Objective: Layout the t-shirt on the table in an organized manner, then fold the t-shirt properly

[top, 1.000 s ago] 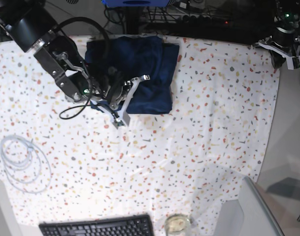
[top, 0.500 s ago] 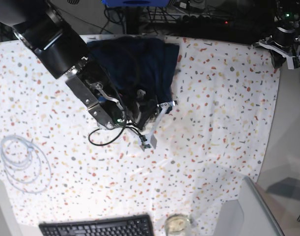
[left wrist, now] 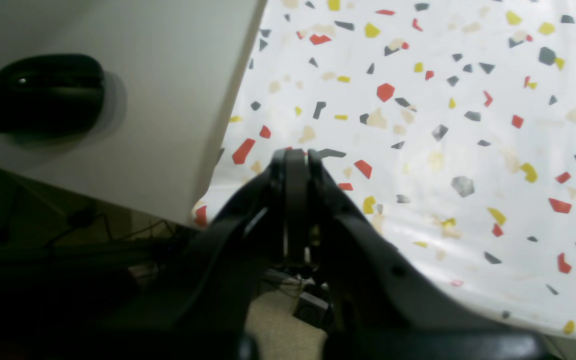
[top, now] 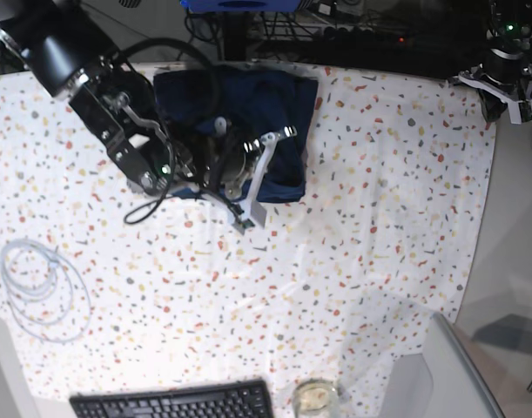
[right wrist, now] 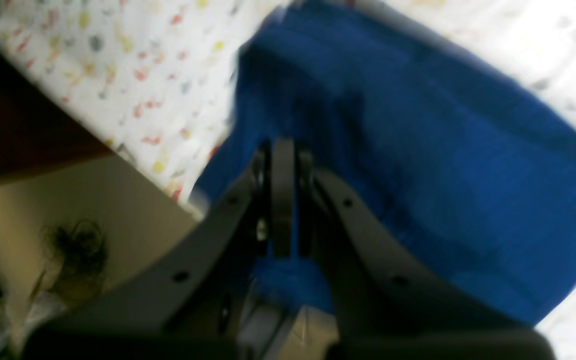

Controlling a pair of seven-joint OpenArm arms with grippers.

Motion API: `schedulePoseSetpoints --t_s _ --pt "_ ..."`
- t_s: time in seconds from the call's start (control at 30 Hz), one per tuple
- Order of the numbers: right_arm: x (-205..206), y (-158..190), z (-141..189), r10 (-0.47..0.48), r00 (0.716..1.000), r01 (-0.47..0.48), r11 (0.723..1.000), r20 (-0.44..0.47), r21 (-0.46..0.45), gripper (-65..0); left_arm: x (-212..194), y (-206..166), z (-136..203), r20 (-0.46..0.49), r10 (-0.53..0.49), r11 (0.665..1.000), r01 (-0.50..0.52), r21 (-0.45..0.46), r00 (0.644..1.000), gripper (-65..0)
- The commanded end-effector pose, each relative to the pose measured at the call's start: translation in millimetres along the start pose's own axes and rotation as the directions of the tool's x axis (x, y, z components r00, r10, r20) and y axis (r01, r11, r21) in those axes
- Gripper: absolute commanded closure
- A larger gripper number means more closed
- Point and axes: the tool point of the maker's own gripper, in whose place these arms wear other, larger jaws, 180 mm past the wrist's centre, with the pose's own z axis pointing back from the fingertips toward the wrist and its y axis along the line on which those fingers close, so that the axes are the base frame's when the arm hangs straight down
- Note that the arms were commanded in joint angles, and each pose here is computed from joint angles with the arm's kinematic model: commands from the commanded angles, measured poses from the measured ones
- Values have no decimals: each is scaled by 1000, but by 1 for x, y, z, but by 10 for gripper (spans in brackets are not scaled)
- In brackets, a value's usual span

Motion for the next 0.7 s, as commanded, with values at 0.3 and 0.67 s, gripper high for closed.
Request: schedulePoseSetpoints --t_s 0.3,0.67 --pt "-24 20 -16 25 999 -25 1000 23 8 -302 11 6 1 33 -16 1000 15 10 999 0" --pt "-31 24 -34 54 998 -54 999 25 3 -392 8 5 2 25 -18 1000 18 7 1000 0"
